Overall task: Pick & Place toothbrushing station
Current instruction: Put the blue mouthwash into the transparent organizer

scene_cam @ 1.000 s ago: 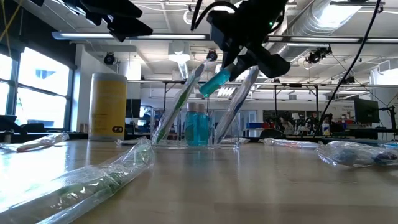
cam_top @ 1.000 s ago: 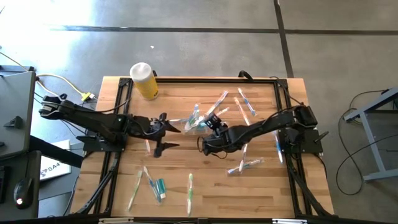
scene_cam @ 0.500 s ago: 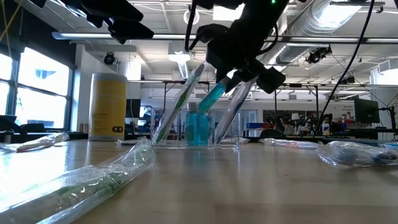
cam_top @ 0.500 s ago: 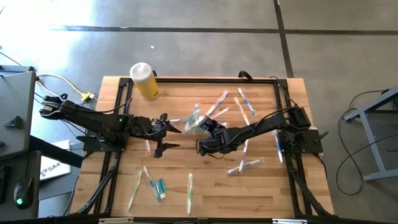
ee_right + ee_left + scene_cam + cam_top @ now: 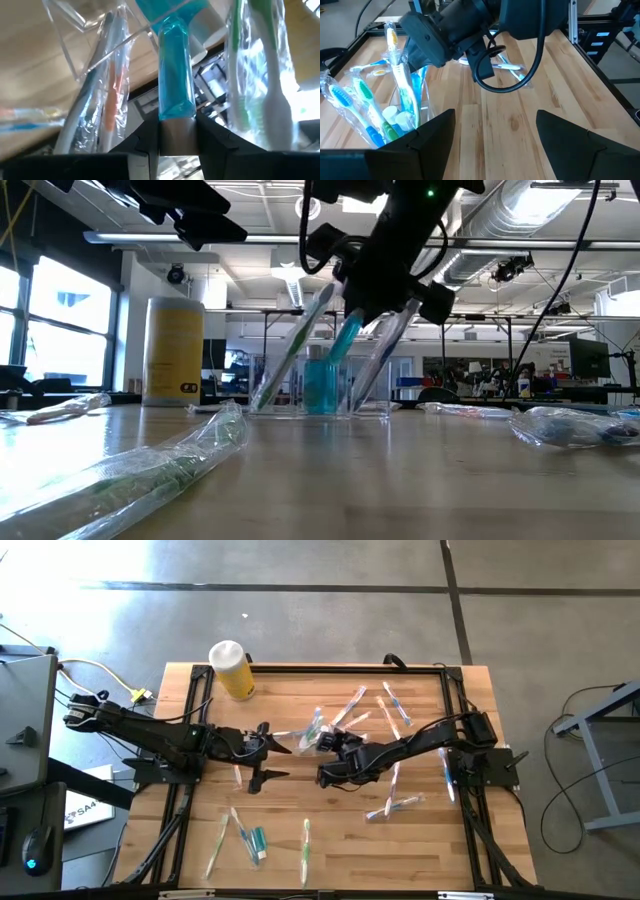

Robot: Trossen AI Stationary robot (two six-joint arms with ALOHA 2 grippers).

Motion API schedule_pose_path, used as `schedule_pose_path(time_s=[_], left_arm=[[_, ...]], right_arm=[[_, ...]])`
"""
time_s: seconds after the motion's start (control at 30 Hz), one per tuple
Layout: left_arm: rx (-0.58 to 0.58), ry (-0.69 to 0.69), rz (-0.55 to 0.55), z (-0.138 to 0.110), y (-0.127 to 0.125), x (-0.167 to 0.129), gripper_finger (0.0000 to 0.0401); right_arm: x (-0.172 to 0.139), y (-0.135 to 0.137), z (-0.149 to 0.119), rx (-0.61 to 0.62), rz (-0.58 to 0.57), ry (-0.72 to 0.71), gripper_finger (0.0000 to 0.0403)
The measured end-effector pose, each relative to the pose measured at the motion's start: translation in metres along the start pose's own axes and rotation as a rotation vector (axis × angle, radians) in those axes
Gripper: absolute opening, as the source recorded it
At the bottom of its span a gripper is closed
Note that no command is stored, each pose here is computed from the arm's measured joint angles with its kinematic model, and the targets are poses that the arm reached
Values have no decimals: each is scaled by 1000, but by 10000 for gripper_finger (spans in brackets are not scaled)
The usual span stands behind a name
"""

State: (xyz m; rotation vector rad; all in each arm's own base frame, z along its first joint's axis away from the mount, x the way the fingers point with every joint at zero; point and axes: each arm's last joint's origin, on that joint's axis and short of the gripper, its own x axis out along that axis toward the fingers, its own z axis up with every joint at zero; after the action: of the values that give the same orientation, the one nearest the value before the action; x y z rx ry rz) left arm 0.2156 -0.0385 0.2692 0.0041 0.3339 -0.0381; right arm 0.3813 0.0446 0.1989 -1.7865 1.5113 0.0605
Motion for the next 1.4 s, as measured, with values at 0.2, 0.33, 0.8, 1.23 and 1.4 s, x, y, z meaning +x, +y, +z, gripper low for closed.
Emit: schedule_pose_path(time_s=[0.2,0.33,0.8,1.23,1.4], left_arm=[[0,1,0,0,0,0,271],[0,1,0,0,0,0,271],[1,27,2,-3,0,0,271],[4,46,3,-10,0,1,271],[4,46,3,-10,0,1,271]], right_arm=[[0,-1,0,-94,-2,-9,88],[0,0,1,-121,7,-44,88],[7,0,0,-126,50,-140,108],[7,-5,3,-8,34,-213,133],[7,-5,3,15,43,-232,143]])
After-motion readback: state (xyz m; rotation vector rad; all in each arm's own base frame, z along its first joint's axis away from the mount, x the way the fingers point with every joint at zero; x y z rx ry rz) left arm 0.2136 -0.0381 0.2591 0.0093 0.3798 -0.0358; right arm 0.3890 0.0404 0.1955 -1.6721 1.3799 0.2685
